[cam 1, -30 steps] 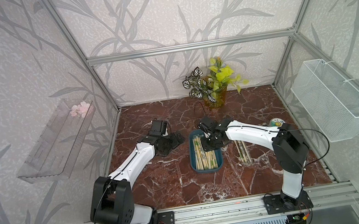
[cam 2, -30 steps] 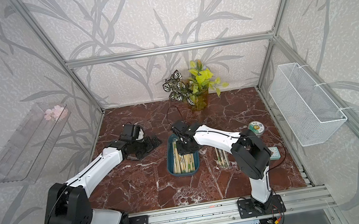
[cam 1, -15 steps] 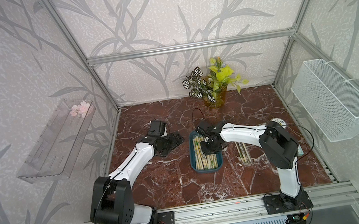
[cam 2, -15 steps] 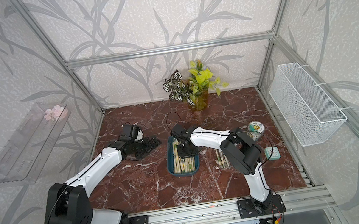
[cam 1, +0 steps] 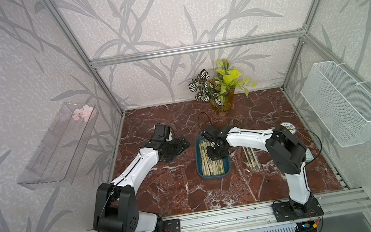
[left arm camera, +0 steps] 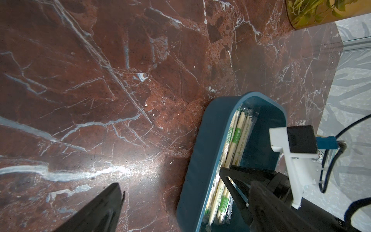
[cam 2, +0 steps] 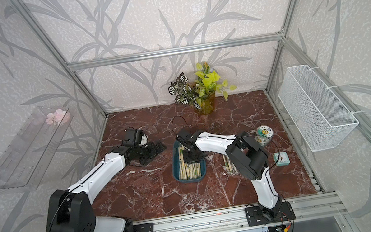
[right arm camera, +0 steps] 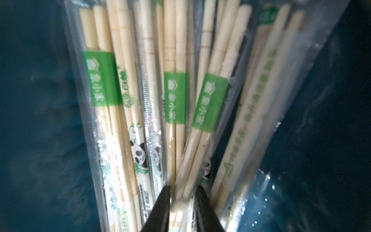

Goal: Take the paired disposable chopsticks out of the storage box
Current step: Pick up the paired disposable chopsticks from the storage box, then place the paired disposable chopsticks at the center of the board.

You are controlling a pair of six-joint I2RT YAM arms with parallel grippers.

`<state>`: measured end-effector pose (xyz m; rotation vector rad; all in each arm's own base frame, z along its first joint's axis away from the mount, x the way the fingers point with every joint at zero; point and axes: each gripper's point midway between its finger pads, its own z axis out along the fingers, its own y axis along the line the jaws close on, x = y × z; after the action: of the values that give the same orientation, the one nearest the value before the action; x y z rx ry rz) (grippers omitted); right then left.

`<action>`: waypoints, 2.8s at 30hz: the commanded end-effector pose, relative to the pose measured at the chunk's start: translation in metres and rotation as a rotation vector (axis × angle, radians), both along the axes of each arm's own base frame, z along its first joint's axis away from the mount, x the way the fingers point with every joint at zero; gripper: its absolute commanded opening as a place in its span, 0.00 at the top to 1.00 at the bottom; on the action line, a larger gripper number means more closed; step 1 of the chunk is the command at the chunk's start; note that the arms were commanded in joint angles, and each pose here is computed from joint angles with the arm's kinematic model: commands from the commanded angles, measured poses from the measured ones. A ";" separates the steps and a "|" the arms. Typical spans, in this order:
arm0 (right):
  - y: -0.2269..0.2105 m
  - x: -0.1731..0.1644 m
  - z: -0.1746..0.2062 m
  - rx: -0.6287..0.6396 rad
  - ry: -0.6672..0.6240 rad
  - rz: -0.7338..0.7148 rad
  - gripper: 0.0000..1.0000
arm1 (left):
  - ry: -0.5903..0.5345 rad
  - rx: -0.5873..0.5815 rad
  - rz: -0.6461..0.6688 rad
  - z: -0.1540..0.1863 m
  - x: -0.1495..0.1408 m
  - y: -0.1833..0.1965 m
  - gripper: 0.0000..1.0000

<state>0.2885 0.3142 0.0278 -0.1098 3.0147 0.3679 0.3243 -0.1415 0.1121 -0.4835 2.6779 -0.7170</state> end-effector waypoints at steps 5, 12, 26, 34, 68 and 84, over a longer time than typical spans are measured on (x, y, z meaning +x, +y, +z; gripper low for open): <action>0.003 0.000 0.000 0.002 0.004 0.000 0.86 | -0.012 -0.006 -0.014 0.001 -0.002 0.001 0.00; 0.012 0.003 0.019 0.056 -0.017 0.004 0.91 | -0.017 -0.007 -0.009 0.003 -0.001 0.001 0.00; 0.018 0.015 0.073 0.152 -0.107 -0.005 0.93 | -0.033 -0.011 -0.007 0.010 0.004 0.000 0.00; 0.005 0.031 0.104 0.200 -0.161 -0.037 0.93 | -0.046 -0.030 -0.016 0.018 0.005 -0.003 0.00; -0.140 0.026 0.047 -0.019 -0.136 -0.086 0.93 | -0.055 -0.040 -0.080 0.030 0.007 -0.049 0.00; -0.154 0.019 -0.001 -0.147 -0.048 -0.035 0.94 | -0.055 -0.041 -0.089 0.027 0.010 -0.053 0.00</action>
<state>0.3071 0.1652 0.0338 -0.0506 2.9809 0.1962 0.3253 -0.1895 0.1306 -0.3731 2.6796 -0.7914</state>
